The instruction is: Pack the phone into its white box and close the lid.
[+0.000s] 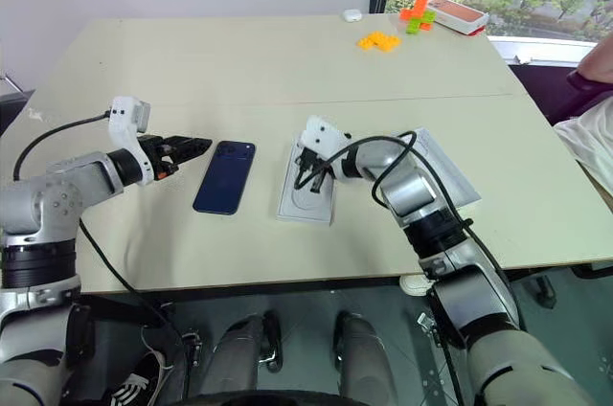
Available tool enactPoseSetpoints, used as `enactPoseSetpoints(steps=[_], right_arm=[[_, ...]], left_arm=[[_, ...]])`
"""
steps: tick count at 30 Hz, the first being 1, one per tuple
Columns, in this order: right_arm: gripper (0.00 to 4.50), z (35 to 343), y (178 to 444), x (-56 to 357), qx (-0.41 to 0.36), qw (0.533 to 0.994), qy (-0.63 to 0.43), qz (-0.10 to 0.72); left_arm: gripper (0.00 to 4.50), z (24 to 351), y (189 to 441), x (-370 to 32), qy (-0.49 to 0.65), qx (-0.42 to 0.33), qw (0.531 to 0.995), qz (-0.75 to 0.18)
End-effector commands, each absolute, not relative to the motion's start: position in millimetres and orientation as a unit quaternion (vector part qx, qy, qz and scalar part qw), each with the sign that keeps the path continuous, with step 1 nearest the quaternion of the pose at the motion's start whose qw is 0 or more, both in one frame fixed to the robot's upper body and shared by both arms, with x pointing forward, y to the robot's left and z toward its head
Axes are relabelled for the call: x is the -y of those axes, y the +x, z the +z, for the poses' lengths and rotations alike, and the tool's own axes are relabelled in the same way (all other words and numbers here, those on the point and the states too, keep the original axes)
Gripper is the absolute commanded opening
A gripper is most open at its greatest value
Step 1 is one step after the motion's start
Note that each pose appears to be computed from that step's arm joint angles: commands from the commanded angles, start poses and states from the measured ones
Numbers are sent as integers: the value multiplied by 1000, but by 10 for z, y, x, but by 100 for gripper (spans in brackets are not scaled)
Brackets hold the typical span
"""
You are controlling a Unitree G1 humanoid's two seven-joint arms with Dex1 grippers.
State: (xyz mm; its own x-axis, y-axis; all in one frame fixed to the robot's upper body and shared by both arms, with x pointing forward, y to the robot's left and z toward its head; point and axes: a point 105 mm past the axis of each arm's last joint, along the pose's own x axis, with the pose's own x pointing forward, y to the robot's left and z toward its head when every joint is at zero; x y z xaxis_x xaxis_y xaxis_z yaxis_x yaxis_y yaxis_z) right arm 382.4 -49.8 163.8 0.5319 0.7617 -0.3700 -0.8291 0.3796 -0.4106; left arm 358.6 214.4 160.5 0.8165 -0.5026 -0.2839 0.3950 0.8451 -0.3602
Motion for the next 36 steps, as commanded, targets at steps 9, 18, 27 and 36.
enactPoseSetpoints(steps=[9,18,27,36], right_arm=[[6,1834,3729,-107,-5,819,-242,520],[6,1543,3705,-368,-107,815,-229,521],[6,1342,3809,-344,-177,823,-218,493],[6,1182,3862,-439,-176,823,-254,475]], left_arm=[[289,1456,3510,-2389,-269,-295,888,-228],[289,1355,3573,-2277,-263,-338,867,-255],[289,1258,3662,-2114,-255,-360,851,-284],[289,1114,3559,-1979,-258,-409,818,-310]])
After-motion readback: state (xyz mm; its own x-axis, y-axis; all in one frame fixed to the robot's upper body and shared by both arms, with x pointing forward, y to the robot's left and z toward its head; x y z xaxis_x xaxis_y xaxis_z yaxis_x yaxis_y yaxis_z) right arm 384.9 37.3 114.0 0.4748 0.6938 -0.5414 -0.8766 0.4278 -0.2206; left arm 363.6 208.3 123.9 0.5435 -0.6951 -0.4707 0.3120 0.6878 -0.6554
